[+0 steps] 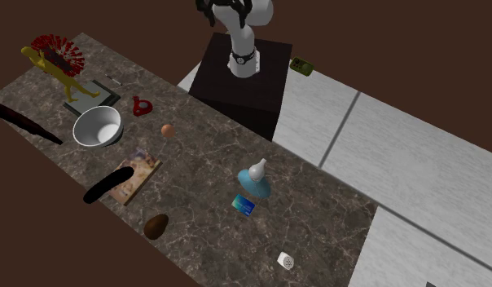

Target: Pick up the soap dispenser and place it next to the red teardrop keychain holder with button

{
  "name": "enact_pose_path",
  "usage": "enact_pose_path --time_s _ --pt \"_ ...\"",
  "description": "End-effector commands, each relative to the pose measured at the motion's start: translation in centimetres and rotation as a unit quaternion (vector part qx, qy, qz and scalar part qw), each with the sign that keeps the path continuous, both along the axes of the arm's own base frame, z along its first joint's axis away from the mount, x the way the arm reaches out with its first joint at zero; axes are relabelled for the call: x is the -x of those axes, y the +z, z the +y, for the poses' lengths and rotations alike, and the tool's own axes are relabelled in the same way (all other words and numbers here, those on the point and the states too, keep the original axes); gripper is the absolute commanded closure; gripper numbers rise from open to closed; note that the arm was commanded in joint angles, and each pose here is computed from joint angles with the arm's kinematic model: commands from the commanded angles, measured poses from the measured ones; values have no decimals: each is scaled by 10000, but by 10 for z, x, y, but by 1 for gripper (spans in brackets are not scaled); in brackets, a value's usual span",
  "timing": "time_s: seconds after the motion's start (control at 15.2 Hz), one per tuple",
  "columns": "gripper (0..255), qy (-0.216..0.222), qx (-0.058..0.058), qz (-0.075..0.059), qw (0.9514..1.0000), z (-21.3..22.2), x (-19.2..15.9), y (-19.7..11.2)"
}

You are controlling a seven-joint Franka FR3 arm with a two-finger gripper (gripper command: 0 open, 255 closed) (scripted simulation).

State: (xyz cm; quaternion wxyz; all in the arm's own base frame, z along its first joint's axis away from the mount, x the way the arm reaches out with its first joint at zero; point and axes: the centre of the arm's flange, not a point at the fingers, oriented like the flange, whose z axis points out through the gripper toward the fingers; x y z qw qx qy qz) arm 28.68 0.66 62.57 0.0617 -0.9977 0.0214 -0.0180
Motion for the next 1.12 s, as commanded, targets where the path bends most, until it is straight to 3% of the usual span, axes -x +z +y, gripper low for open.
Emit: enact_pose_path --time_s 0.0,1.06 --pt "0 0 0 0 10000 0 0 0" --pt "0 237 459 -613 9968 99 -154 -88"
